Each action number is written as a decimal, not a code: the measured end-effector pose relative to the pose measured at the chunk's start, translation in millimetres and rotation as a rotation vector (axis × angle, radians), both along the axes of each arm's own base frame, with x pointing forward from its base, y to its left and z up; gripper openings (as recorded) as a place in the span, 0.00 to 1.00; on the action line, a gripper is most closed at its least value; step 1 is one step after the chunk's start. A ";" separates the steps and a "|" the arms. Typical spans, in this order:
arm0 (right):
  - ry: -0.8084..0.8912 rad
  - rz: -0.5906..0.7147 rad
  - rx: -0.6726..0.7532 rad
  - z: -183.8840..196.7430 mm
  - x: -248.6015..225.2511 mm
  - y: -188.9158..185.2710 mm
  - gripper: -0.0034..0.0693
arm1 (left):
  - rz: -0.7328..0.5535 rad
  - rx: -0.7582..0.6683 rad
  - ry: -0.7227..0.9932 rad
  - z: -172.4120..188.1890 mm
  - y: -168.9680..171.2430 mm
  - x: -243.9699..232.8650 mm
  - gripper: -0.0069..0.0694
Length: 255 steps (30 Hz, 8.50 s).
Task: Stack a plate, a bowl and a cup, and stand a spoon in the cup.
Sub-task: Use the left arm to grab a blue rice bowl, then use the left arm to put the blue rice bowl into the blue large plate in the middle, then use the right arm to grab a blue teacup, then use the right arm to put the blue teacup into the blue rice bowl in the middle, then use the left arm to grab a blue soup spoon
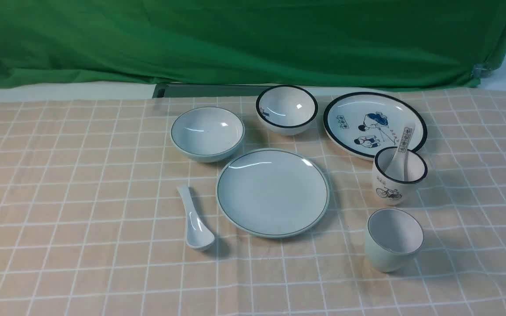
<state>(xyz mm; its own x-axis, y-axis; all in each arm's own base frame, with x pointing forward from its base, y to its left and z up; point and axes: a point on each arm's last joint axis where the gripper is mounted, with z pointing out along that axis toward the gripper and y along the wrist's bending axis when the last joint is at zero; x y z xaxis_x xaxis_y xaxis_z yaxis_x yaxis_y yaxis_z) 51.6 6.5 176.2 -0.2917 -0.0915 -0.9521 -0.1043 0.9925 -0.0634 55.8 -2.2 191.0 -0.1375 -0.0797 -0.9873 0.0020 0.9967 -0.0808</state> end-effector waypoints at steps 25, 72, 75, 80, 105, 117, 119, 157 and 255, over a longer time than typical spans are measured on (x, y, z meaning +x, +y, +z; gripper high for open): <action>0.000 0.000 0.000 0.0 0.0 0.0 0.37 | 0.036 -0.508 -0.158 15.1 0.7 0.8 0.10; 0.083 0.142 0.416 97.2 -5.0 19.3 0.21 | -0.779 0.554 0.877 83.3 -148.1 299.1 0.12; 0.221 0.262 0.249 120.4 -1.0 26.2 0.20 | -0.807 0.629 0.865 77.3 -157.5 328.8 0.16; 0.354 0.325 0.153 122.7 11.3 31.7 0.20 | -0.829 0.709 0.839 63.1 -168.5 364.8 0.35; 0.416 0.330 0.136 118.0 16.3 33.1 0.23 | -0.856 0.806 0.914 -8.8 -150.4 403.4 0.16; 0.392 0.343 0.107 119.0 17.3 32.8 0.24 | -1.056 0.778 0.864 60.2 -230.3 295.5 0.13; 0.385 0.345 0.100 119.3 17.6 32.8 0.24 | -1.109 0.854 0.851 49.1 -254.0 278.6 0.13; 0.547 0.380 0.068 149.6 61.2 44.6 0.50 | -0.921 0.894 0.839 51.2 -285.5 253.2 0.88; 0.736 0.526 -0.267 153.7 113.2 109.6 0.19 | -0.246 0.037 1.130 -0.7 -131.3 291.5 0.64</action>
<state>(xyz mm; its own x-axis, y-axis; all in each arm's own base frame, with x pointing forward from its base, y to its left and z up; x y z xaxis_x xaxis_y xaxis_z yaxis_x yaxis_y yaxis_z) 164.9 116.1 329.9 -0.6710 -0.5709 -0.4732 -0.6389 0.7690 -0.0217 347.3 -133.5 190.4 -0.9512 0.0981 -0.2925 0.1416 0.9812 -0.1314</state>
